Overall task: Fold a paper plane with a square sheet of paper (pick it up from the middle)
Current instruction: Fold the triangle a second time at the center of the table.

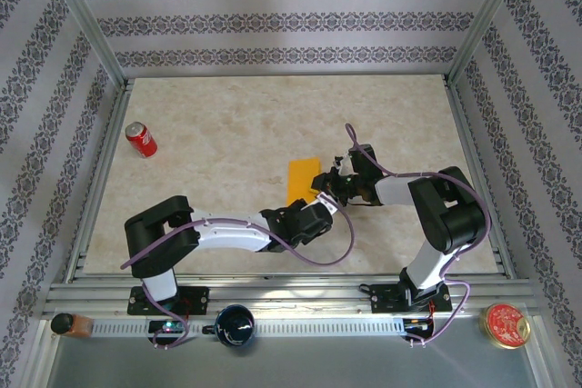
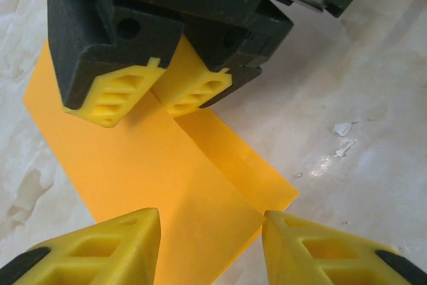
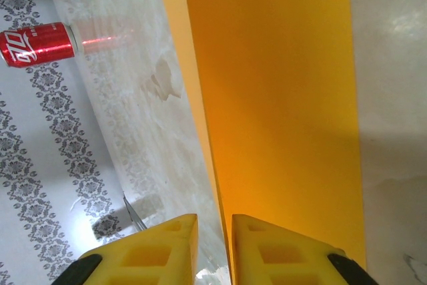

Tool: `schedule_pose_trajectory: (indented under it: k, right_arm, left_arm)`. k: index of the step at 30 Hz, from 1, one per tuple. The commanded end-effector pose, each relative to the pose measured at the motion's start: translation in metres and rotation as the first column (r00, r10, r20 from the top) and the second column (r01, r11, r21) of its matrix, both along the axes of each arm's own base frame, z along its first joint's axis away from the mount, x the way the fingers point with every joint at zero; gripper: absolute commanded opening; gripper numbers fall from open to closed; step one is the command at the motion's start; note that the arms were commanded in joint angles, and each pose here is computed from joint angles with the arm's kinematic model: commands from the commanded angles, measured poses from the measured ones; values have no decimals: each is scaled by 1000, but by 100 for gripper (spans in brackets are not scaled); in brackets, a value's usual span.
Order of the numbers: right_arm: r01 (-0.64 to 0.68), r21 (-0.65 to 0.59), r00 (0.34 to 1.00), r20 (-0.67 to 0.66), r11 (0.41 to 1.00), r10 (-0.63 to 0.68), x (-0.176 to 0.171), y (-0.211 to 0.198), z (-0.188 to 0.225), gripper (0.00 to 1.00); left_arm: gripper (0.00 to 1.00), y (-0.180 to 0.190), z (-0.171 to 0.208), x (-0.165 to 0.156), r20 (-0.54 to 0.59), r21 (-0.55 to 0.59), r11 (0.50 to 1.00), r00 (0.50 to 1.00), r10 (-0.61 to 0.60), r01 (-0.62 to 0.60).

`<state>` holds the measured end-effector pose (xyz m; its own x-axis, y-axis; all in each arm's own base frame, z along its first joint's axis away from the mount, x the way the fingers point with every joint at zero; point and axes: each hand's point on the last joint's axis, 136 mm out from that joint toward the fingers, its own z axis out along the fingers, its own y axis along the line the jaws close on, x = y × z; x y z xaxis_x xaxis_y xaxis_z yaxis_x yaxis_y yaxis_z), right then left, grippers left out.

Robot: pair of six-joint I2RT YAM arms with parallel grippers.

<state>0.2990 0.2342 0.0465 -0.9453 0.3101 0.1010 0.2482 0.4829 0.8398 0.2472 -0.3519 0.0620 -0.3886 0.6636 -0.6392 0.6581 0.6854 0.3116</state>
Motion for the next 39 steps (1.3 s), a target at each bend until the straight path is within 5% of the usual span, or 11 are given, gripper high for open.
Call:
schedule_pose_trajectory:
  k: [1,6,18,26,39]
  right_arm:
    - [-1,27,1000,29,1000,0,5,0,13,23]
    - [0,28,1000,31,1000,-1,5,0,14,23]
    - [7,25,999,39,1000,-8,6,-2,16,24]
    - [16,-7,999,50,1000,-16,5,-7,16,27]
    - [10,14,999,44,1000,-11,5,-5,17,29]
  left_arm:
    - [44,2,-4,4,-15,5,1000,1000,0,0]
    - [37,0,-2,4,-22,4,1000,1000,-9,9]
    - [0,1,6,5,-69,-60,998,998,-10,5]
    - [0,-1,18,5,-231,-252,968,972,-50,-10]
    - [0,11,25,13,-293,-355,932,956,-37,-73]
